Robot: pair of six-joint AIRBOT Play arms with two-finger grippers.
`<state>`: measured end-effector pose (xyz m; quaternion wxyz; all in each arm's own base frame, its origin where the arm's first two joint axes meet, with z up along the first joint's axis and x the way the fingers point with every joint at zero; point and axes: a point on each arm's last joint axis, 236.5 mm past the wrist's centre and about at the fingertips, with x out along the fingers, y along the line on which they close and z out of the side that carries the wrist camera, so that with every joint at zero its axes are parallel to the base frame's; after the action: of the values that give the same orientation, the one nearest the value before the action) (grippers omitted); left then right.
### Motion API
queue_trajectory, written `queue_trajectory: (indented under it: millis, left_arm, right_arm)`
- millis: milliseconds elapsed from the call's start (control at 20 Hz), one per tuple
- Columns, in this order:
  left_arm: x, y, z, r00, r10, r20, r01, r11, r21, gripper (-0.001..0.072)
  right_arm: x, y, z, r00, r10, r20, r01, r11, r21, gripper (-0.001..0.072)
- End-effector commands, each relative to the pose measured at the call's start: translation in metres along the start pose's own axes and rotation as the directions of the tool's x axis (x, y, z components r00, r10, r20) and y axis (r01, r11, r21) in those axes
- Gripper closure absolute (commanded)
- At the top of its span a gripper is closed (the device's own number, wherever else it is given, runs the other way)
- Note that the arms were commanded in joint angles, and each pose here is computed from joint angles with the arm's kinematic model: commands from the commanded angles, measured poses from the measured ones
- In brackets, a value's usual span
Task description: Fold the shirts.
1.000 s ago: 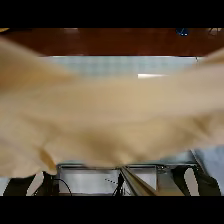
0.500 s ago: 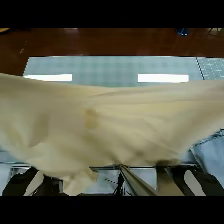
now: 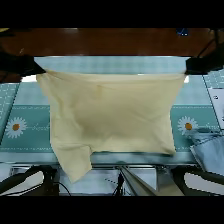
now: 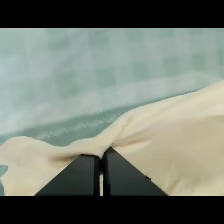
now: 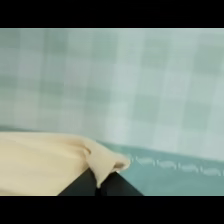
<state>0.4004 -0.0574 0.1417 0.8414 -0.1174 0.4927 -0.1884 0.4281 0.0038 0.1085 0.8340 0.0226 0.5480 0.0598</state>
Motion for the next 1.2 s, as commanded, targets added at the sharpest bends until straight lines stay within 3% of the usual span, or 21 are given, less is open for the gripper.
queue_trajectory:
  millis: [0,200,450,700,900,1150]
  left_arm:
    - [0.059,0.037,0.044,0.991,0.049,0.125,-0.05,0.999,0.003,0.0678]
    - [0.088,0.057,0.096,0.941,0.116,0.319,-0.12,0.993,-0.006,0.0677]
    - [0.144,0.063,0.102,0.932,0.132,0.337,-0.137,0.991,-0.009,0.0677]
    - [0.187,0.075,0.075,0.963,0.131,0.235,-0.129,0.991,-0.023,0.0677]
    - [0.171,0.083,0.07,0.968,0.135,0.209,-0.132,0.991,-0.029,0.0677]
    - [0.137,0.072,-0.003,0.991,0.012,-0.131,-0.021,0.998,-0.065,0.0678]
  right_arm:
    - [0.05,-0.011,0.075,0.969,-0.026,0.244,0.012,0.998,0.06,0.0677]
    - [0.071,-0.015,0.123,0.909,-0.018,0.417,-0.038,0.991,0.126,0.0677]
    - [0.124,-0.018,0.129,0.907,0.005,0.422,-0.093,0.977,0.189,0.0677]
    - [0.166,-0.021,0.109,0.941,0.011,0.339,-0.085,0.975,0.205,0.0676]
    - [0.155,-0.019,0.102,0.951,0.028,0.307,-0.099,0.971,0.216,0.0676]
    - [0.124,-0.011,0.051,0.991,0.085,0.102,-0.106,0.971,0.216,0.0676]
